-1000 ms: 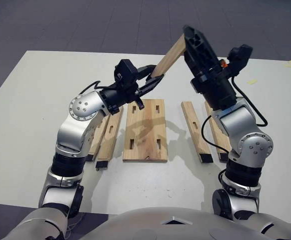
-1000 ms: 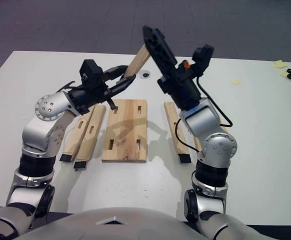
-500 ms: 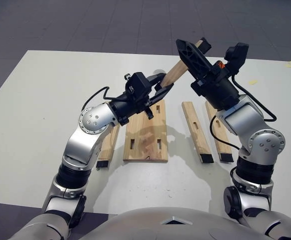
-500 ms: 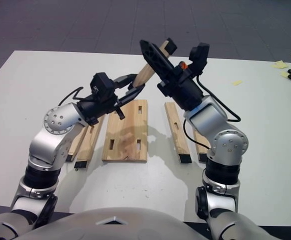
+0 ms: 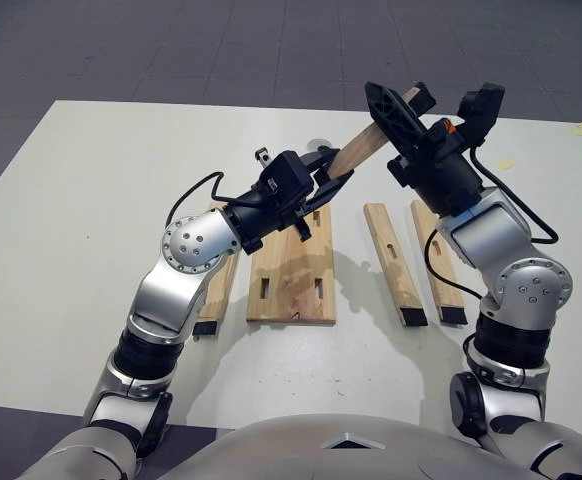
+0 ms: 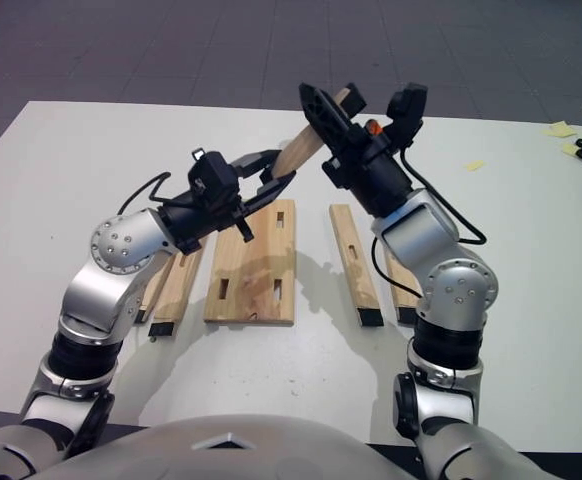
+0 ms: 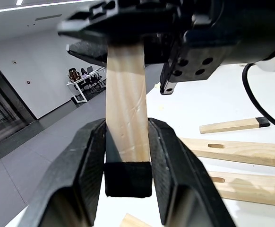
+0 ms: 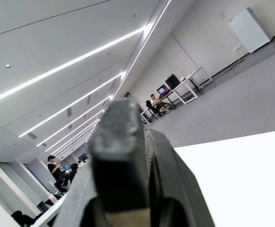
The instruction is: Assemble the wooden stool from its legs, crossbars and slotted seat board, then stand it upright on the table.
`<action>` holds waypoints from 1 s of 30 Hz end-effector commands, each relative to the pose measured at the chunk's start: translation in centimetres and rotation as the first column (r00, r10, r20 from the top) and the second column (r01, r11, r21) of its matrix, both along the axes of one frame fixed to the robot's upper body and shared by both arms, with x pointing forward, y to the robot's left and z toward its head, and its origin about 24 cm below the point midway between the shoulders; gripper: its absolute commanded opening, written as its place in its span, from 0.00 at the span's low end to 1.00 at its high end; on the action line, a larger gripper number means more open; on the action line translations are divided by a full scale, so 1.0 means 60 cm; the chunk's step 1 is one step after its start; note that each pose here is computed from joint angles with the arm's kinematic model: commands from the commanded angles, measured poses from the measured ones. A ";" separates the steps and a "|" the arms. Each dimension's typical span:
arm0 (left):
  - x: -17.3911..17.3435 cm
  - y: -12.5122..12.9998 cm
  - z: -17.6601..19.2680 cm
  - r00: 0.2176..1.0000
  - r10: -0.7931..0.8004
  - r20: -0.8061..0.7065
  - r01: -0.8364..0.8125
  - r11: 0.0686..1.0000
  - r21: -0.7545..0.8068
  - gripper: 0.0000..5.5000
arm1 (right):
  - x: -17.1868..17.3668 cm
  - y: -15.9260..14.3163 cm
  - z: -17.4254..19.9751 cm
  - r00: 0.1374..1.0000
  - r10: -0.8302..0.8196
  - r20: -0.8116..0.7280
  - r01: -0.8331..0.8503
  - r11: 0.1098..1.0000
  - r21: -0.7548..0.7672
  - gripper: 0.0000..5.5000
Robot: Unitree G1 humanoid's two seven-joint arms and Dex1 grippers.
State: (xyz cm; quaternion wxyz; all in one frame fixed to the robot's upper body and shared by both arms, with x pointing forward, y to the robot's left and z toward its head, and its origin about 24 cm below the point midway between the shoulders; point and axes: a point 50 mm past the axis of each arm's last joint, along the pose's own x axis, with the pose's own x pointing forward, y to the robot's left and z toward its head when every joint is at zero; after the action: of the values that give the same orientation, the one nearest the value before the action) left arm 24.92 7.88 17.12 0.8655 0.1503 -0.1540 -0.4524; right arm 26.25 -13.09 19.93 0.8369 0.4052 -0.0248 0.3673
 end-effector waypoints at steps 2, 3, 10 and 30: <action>0.006 0.000 -0.010 1.000 0.011 -0.029 -0.011 1.000 0.016 0.23 | -0.003 0.006 0.008 0.999 0.032 0.040 -0.032 0.999 0.009 0.08; 0.005 -0.001 -0.012 0.999 0.008 -0.031 -0.007 1.000 0.019 0.23 | -0.002 0.006 0.008 0.999 0.027 0.040 -0.027 1.000 0.006 0.08; 0.009 0.032 0.015 0.990 0.036 -0.140 -0.066 0.974 -0.215 0.43 | 0.009 -0.064 -0.049 0.957 -0.289 0.015 0.284 0.930 -0.232 0.08; 0.026 0.110 0.027 0.912 0.176 -0.371 -0.345 0.819 -0.459 0.98 | -0.049 -0.121 -0.180 0.842 -0.535 -0.071 0.430 0.744 -0.511 0.08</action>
State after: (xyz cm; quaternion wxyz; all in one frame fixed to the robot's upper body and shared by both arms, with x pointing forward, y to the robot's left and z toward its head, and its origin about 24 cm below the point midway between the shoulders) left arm 26.45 14.21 19.25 0.9356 -0.1469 -0.1270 -0.2949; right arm 23.66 -20.11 9.49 0.9704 0.2222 0.0460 0.0823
